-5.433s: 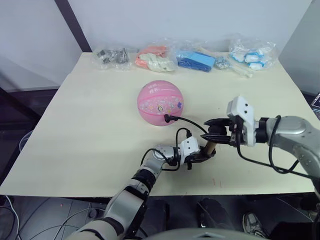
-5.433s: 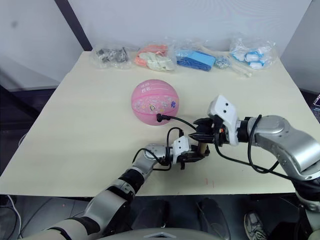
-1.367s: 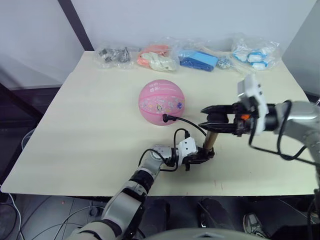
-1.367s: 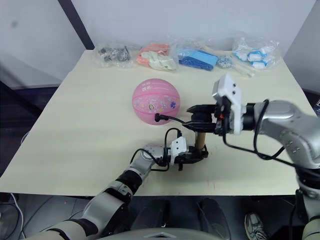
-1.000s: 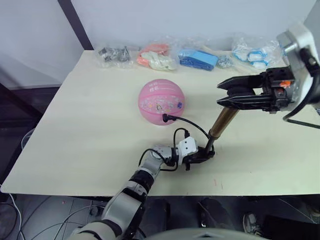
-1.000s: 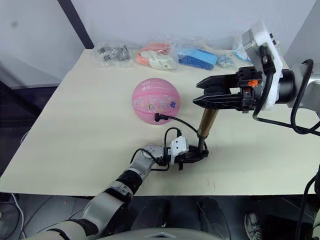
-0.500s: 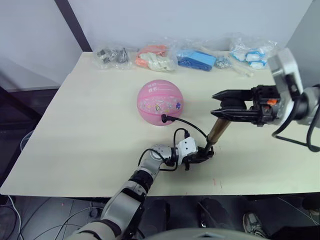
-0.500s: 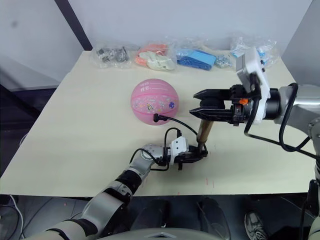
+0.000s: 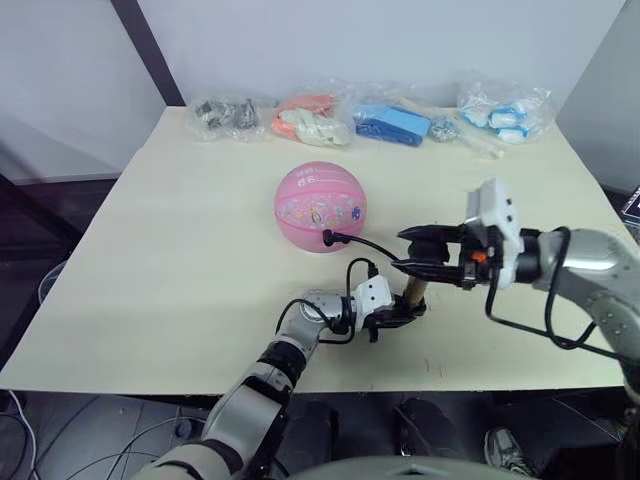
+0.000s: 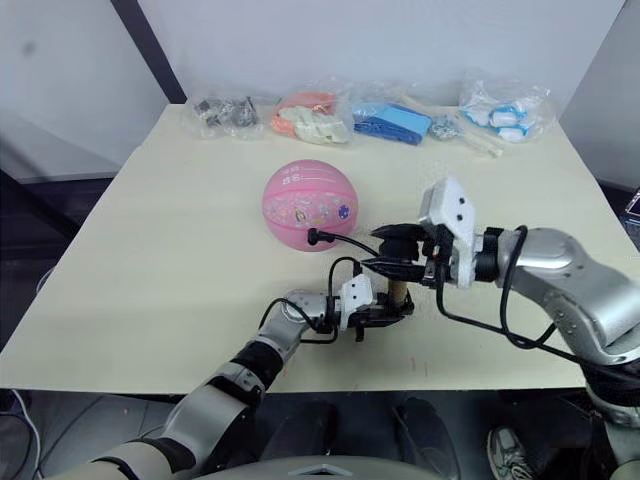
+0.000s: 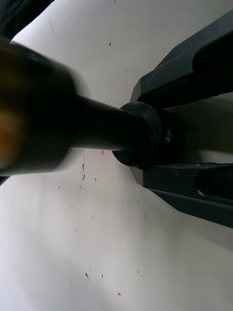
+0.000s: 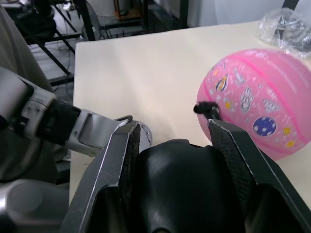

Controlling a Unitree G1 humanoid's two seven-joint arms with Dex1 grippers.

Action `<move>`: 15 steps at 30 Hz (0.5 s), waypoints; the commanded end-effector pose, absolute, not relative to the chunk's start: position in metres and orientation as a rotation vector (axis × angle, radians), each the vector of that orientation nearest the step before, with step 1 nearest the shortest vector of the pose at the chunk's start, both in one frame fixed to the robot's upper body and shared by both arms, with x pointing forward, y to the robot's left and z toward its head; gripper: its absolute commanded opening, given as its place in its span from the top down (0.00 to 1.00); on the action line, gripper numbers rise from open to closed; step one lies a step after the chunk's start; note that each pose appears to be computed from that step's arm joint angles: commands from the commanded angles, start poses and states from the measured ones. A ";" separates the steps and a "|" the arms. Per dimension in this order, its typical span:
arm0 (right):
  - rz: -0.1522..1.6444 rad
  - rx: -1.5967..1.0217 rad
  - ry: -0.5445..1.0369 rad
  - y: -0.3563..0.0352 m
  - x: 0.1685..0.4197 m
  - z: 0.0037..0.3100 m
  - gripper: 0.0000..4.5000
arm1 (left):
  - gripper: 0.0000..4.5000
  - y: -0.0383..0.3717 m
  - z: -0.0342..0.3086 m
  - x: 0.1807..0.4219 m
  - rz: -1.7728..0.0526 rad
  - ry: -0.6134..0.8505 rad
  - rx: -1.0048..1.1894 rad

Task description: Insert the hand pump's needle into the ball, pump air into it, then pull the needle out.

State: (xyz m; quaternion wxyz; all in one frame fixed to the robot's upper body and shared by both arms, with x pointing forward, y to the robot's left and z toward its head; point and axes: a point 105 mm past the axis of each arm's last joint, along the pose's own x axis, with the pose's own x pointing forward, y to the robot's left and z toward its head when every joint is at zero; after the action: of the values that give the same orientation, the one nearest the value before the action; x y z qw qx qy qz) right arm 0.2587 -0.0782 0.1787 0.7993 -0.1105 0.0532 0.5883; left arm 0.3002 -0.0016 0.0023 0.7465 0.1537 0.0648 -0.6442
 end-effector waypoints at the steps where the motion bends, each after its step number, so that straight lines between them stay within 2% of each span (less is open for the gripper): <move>1: 1.245 -0.213 0.301 -0.079 0.256 0.129 0.61 | 0.75 0.006 -0.017 0.290 -1.417 0.244 0.314; 6: 1.208 -0.211 0.299 -0.085 0.262 0.125 0.61 | 0.75 0.005 -0.017 0.291 -1.417 0.242 0.315; 15: 1.251 -0.191 0.190 -0.104 0.264 0.197 0.61 | 0.75 0.005 -0.017 0.292 -1.421 0.241 0.322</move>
State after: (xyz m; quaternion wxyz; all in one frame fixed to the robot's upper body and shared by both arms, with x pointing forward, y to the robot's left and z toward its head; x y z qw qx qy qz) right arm 0.2686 -0.1024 0.1767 0.8082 -0.0881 0.1136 0.5710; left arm 0.2996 -0.0043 0.0038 0.7426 0.1522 0.0636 -0.6491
